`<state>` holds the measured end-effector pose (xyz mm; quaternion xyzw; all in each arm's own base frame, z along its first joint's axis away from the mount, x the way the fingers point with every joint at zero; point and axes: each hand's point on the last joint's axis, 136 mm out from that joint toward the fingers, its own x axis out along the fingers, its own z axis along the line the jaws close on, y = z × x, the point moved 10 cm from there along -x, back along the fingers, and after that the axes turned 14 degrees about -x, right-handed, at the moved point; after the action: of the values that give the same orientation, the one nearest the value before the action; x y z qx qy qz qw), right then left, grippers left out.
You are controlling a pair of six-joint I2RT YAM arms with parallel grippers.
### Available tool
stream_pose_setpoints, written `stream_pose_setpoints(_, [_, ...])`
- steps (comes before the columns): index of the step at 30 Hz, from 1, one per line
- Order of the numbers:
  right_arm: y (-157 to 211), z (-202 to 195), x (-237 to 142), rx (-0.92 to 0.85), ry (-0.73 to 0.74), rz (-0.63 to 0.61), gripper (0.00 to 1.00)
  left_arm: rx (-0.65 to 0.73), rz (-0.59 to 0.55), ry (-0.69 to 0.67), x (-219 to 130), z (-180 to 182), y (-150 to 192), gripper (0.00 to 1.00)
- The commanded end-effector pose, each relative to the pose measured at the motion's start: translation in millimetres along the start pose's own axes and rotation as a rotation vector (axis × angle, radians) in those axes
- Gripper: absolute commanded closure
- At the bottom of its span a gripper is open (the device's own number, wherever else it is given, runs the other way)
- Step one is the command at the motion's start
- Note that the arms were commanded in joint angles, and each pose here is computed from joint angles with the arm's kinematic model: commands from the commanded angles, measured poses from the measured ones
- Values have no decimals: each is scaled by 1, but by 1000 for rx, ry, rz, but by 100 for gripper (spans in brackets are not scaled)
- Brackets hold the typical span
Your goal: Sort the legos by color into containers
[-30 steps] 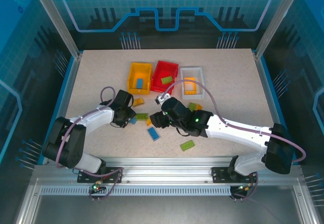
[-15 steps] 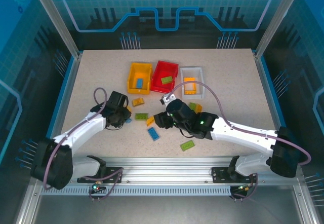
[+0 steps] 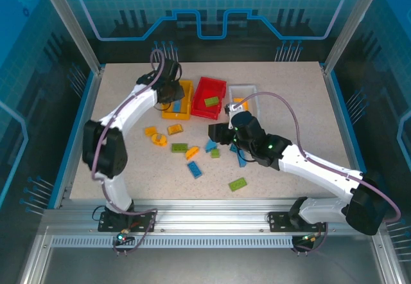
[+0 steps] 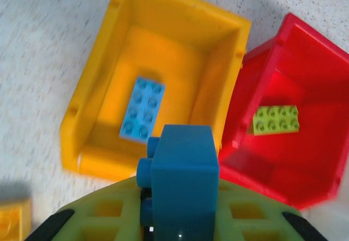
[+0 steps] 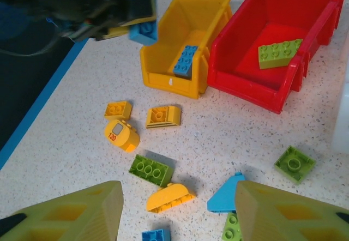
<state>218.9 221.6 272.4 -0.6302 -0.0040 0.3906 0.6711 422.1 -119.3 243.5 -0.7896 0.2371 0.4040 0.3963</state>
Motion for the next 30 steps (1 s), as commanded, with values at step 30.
stream_pose_setpoints(30, [69,-115,20,282,383,365,27,81,54,139,-44,-1,9,38])
